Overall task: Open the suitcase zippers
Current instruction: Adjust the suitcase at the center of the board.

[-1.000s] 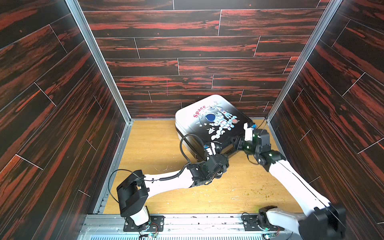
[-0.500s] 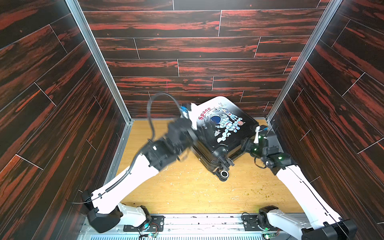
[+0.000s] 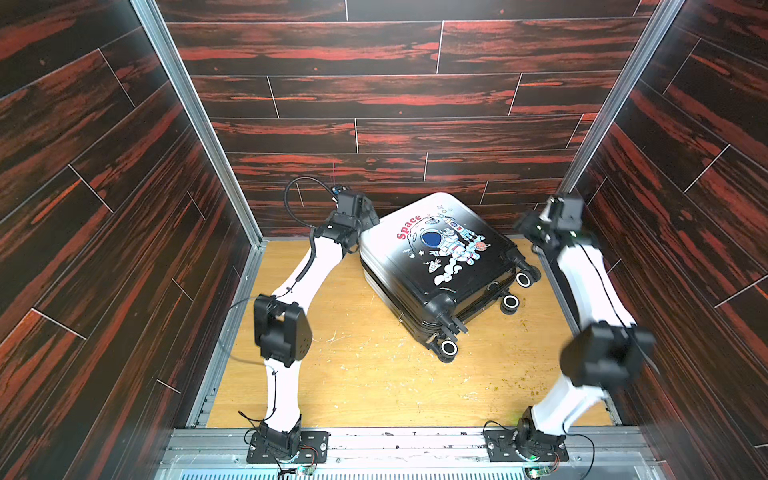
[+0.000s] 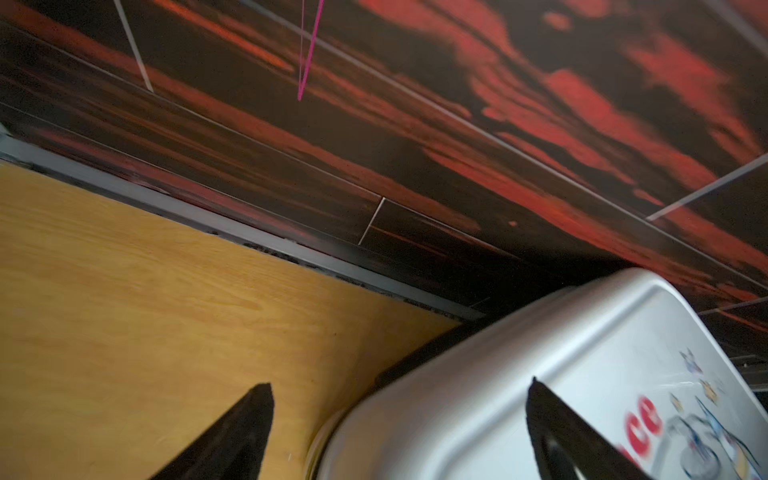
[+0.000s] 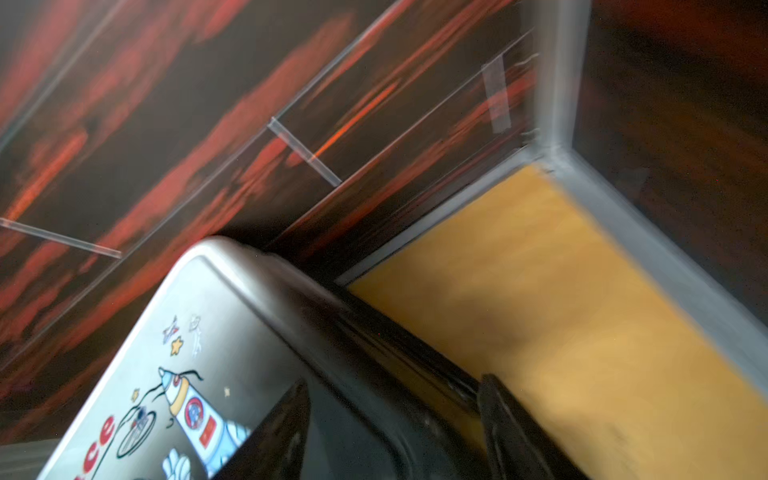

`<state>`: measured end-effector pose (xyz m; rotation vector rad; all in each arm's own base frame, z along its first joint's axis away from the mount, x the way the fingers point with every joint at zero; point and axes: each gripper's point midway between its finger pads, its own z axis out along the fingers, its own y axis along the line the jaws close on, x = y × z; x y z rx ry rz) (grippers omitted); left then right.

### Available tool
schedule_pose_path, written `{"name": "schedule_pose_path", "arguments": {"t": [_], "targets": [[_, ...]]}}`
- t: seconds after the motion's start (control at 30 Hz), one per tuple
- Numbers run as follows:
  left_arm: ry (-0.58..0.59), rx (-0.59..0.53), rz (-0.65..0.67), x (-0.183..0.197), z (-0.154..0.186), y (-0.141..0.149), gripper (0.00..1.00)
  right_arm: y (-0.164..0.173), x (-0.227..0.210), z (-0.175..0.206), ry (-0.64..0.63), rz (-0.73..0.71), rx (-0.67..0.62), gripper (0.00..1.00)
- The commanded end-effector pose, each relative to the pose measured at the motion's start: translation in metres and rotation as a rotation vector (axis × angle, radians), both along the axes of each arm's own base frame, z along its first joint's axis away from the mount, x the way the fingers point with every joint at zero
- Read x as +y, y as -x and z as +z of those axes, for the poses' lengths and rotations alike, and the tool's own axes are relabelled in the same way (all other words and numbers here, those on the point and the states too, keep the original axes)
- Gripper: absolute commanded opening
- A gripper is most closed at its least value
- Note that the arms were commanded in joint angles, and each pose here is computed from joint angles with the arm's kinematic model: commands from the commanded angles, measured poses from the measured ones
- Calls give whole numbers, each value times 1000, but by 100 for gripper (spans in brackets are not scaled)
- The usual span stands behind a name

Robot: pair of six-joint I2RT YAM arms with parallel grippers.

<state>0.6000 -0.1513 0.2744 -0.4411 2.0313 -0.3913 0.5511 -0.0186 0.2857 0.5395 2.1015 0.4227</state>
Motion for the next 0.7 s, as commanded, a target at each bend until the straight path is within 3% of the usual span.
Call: {"name": "schedule_pose_path", "arguments": {"t": [0.0, 0.1, 0.27, 0.5, 0.6, 0.67], "targets": [[168, -30, -25, 14, 2, -30, 92, -19, 44, -24, -196, 277, 68, 66], [245, 10, -48, 16, -15, -32, 89, -38, 80, -24, -370, 489, 49, 65], [250, -47, 1, 30, 11, 4, 88, -34, 159, -28, -609, 835, 59, 66], [147, -146, 156, 64, 70, 116, 89, 12, 290, -68, -689, 1139, 186, 65], [139, -120, 179, 68, 74, 158, 89, 35, 330, -80, -693, 1214, 237, 65], [136, -98, 174, 70, 73, 177, 89, 48, 345, -78, -620, 1242, 228, 64]]}}
